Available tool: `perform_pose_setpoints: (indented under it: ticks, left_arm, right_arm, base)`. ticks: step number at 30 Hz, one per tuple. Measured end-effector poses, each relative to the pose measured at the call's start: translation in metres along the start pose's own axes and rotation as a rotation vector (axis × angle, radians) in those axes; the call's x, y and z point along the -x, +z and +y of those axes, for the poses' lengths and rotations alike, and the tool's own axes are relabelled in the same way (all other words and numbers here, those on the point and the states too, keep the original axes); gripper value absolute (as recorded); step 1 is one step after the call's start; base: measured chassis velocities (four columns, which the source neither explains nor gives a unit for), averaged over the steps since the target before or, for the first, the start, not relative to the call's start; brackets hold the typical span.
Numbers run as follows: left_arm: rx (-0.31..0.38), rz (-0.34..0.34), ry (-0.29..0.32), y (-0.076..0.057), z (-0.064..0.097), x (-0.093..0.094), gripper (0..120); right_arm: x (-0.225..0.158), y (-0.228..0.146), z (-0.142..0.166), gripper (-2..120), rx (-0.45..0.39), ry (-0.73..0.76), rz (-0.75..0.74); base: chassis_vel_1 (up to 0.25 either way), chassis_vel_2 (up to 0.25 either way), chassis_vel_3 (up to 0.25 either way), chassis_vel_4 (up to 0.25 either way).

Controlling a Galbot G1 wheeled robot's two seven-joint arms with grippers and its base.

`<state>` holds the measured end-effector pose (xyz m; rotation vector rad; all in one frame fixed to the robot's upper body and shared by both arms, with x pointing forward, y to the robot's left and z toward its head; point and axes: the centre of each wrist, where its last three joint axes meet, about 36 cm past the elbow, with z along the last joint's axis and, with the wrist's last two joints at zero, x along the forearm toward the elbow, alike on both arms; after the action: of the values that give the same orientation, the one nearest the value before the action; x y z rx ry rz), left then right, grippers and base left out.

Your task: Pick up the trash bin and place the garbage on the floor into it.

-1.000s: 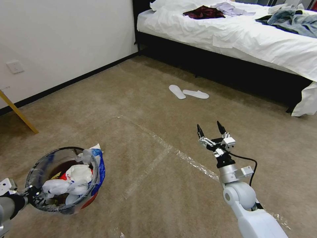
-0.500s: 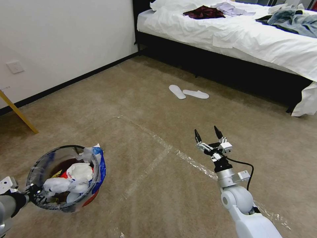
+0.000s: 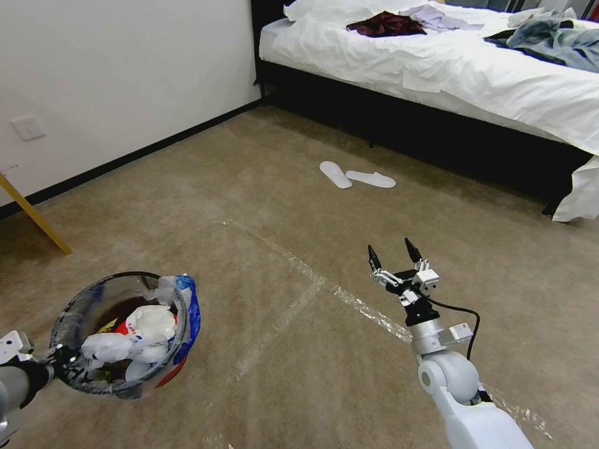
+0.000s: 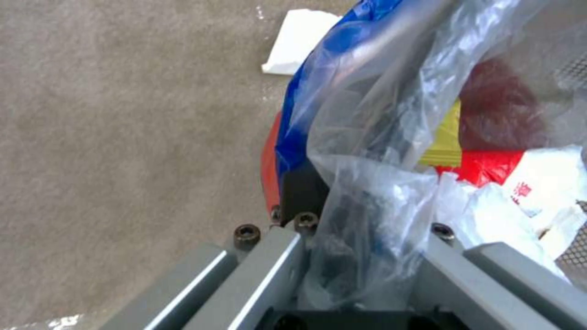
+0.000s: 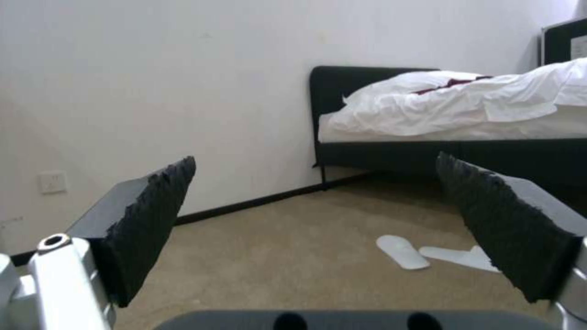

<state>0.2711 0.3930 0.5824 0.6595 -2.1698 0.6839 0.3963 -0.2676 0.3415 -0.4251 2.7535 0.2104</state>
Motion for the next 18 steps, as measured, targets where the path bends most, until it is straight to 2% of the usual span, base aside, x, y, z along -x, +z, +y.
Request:
perform_pose_setpoints:
  ticks: [18]
  left_arm:
    - [-0.001,-0.005,0.012,0.0037,-0.0029,-0.0049,0]
  right_arm:
    - [-0.0008,0.0037,0.0026,100,-0.004,-0.014,-0.004]
  base:
    - [-0.099,0.094,0.1,-0.093]
